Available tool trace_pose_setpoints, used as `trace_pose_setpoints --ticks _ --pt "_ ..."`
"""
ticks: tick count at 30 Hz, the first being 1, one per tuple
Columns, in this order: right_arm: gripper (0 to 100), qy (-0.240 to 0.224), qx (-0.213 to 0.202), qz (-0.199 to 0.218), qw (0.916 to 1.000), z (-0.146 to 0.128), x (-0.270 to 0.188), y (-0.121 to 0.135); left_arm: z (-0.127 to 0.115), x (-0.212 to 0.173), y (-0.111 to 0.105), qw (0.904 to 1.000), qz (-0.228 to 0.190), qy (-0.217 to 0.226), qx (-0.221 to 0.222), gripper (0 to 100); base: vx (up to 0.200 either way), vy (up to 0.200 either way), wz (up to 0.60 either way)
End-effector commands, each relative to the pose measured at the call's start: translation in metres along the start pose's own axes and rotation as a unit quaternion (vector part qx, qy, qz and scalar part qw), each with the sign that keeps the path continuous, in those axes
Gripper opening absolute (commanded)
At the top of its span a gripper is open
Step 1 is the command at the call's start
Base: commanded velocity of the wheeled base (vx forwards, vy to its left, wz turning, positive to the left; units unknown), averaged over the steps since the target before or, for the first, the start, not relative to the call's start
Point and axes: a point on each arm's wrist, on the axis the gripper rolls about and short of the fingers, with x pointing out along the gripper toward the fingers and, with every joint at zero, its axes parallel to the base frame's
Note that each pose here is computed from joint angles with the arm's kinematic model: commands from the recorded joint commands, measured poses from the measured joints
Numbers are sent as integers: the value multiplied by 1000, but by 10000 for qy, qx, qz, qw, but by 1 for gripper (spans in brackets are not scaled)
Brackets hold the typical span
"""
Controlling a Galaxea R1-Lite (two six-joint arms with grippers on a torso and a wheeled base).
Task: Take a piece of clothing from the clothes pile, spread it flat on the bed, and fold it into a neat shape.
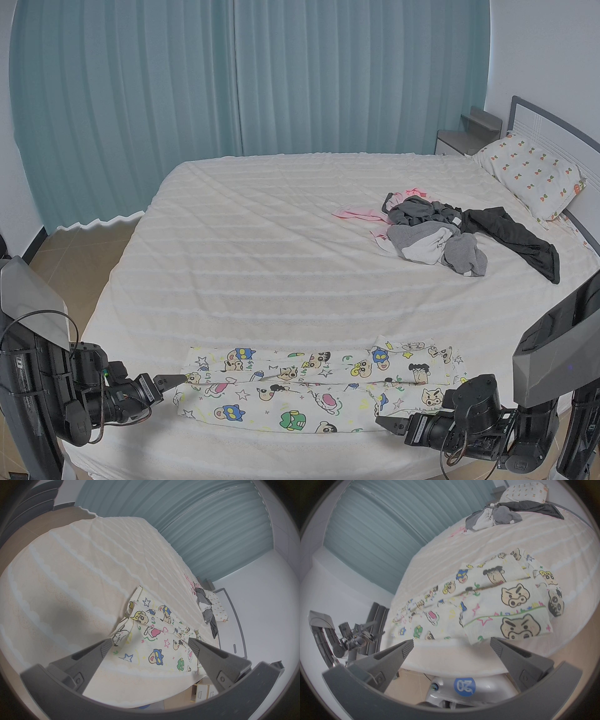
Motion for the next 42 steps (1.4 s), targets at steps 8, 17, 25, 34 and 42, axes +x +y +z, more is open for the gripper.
trace_pose_setpoints --ticks 8,17,25,34,42 --pt "100 497 -491 -313 9971 -13 -7 -4 -2 -2 0 10000 35 -6 -3 100 0 0 0" --pt "100 -186 57 -178 9997 11 4 -16 -2 -2 0 10000 35 -6 -3 100 0 0 0" --pt "100 42 137 -807 9966 7 25 -47 -2 -2 0 10000 35 -6 -3 100 0 0 0" --pt "100 -177 132 -936 9954 20 19 -56 -2 -2 0 10000 35 -6 -3 100 0 0 0" --pt "100 -606 133 -500 9968 35 4 -39 -5 0 -11 9998 89 -121 132 100 0 0 0"
